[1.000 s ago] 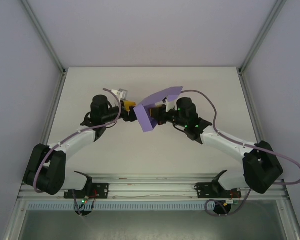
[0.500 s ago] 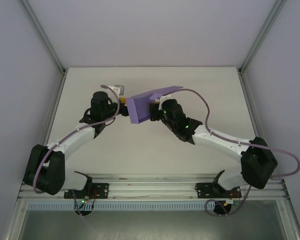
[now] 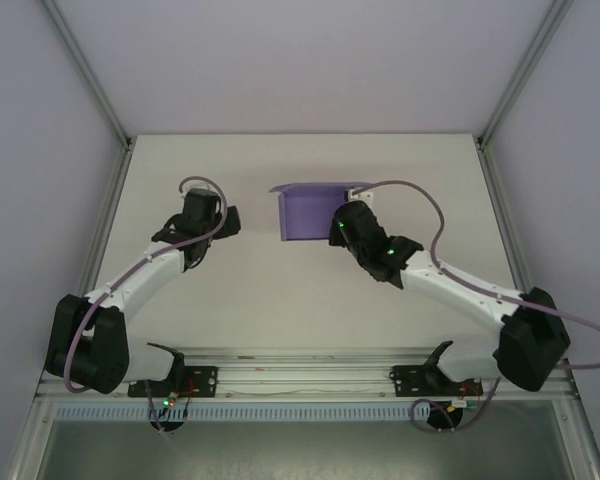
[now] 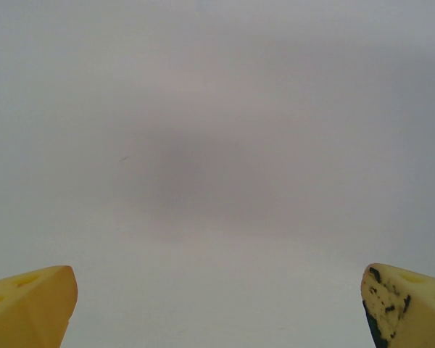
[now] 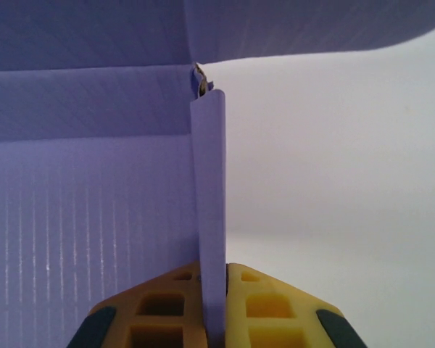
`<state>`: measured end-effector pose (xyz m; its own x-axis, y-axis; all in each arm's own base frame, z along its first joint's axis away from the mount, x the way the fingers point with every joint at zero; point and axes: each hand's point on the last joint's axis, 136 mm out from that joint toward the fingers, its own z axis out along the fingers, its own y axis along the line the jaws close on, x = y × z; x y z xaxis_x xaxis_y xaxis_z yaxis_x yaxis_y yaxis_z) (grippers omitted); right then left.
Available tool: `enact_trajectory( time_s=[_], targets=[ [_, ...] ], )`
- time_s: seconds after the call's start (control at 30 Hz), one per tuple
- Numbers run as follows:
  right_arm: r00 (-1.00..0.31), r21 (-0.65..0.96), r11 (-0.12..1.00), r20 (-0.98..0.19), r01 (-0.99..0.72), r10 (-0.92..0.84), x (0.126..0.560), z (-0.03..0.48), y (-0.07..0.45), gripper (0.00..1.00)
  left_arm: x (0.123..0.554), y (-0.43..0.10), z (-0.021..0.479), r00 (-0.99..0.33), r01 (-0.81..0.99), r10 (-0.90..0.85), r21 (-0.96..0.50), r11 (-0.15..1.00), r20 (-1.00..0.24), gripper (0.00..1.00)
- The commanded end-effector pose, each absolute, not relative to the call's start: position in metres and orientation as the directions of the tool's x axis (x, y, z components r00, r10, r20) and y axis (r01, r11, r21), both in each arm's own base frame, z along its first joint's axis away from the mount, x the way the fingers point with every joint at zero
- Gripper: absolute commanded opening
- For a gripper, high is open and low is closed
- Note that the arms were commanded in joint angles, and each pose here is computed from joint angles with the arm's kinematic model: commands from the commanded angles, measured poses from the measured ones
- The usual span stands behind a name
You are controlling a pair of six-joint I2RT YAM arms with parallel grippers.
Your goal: Assemble paper box
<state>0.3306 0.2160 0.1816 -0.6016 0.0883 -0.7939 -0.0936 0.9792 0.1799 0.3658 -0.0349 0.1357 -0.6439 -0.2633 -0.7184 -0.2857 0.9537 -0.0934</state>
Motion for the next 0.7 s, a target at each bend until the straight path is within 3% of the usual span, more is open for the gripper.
enact_trajectory(
  time_s=[0.0, 0.2, 0.4, 0.6, 0.67],
  targets=[
    [-0.716, 0.089, 0.996, -0.694, 0.017, 0.074, 0.321, 0.127, 0.2, 0.0, 0.346, -0.005, 0.137, -0.654, -0.398, -0.252, 0.042, 0.916, -0.713, 1.0],
    [-0.825, -0.038, 0.998, -0.565, 0.05, 0.02, 0.32, 0.062, 0.206, 0.0, 0.345, -0.017, 0.139, -0.646, -0.331, -0.246, -0.025, 0.943, -0.723, 1.0],
    [-0.871, -0.076, 0.996, -0.492, 0.048, 0.004, 0.317, 0.029, 0.222, 0.01, 0.342, -0.02, 0.135, -0.66, -0.305, -0.227, -0.02, 0.952, -0.716, 1.0],
    [-0.868, -0.047, 0.997, -0.495, 0.069, 0.037, 0.315, 0.03, 0.225, 0.2, 0.344, -0.031, 0.142, -0.655, -0.248, -0.218, -0.067, 0.966, -0.723, 1.0],
    [-0.852, -0.035, 0.996, -0.521, 0.08, 0.05, 0.317, 0.038, 0.223, 0.32, 0.345, -0.039, 0.147, -0.651, -0.206, -0.21, -0.097, 0.974, -0.729, 1.0]
  ],
)
